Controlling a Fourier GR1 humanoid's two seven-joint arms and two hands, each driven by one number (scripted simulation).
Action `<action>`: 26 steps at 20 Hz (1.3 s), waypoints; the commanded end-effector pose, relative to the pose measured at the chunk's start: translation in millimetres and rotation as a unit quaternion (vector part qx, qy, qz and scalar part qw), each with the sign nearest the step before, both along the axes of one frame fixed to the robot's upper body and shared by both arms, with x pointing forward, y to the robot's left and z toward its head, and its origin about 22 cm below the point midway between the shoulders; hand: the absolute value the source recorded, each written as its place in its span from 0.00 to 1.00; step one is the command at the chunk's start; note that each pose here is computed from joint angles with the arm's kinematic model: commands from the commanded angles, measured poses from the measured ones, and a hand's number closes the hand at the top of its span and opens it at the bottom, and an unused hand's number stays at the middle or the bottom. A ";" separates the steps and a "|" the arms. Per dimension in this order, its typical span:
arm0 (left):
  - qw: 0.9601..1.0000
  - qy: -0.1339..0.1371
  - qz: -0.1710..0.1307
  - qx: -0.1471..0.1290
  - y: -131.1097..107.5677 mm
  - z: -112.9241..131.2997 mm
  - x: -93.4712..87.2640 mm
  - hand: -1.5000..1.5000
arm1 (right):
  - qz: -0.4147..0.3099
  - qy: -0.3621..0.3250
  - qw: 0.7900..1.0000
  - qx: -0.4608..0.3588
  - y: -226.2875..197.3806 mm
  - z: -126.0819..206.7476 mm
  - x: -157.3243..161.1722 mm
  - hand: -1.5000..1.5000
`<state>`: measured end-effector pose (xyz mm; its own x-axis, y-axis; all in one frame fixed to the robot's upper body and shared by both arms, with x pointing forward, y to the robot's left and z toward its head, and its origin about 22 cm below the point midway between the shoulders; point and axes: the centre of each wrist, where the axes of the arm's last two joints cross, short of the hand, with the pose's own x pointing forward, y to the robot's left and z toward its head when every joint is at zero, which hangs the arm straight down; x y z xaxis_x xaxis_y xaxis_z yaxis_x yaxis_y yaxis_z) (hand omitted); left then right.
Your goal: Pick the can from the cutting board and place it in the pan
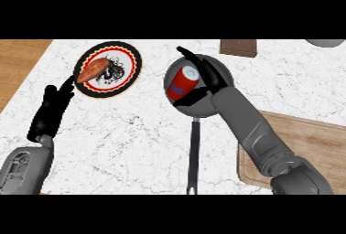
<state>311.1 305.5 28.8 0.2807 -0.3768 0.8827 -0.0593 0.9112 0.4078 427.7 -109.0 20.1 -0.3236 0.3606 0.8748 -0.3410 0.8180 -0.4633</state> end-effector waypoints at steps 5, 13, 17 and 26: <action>1.000 -0.001 0.024 -0.001 10.6 -12.8 -11.5 0.50 | -0.063 0.002 0.996 0.056 2.3 15.0 7.2 0.00; 0.999 0.000 0.032 -0.001 14.2 -13.9 -18.6 0.50 | -0.114 0.003 0.989 0.088 -101.4 34.9 22.9 0.00; 0.999 0.006 0.044 0.004 22.2 -11.8 -24.1 0.50 | -0.105 -0.001 0.989 0.103 -178.2 50.3 18.7 0.00; 0.999 -0.004 0.038 -0.003 13.6 -6.3 -16.8 0.50 | -0.085 0.005 0.993 0.081 -260.8 98.4 8.7 0.00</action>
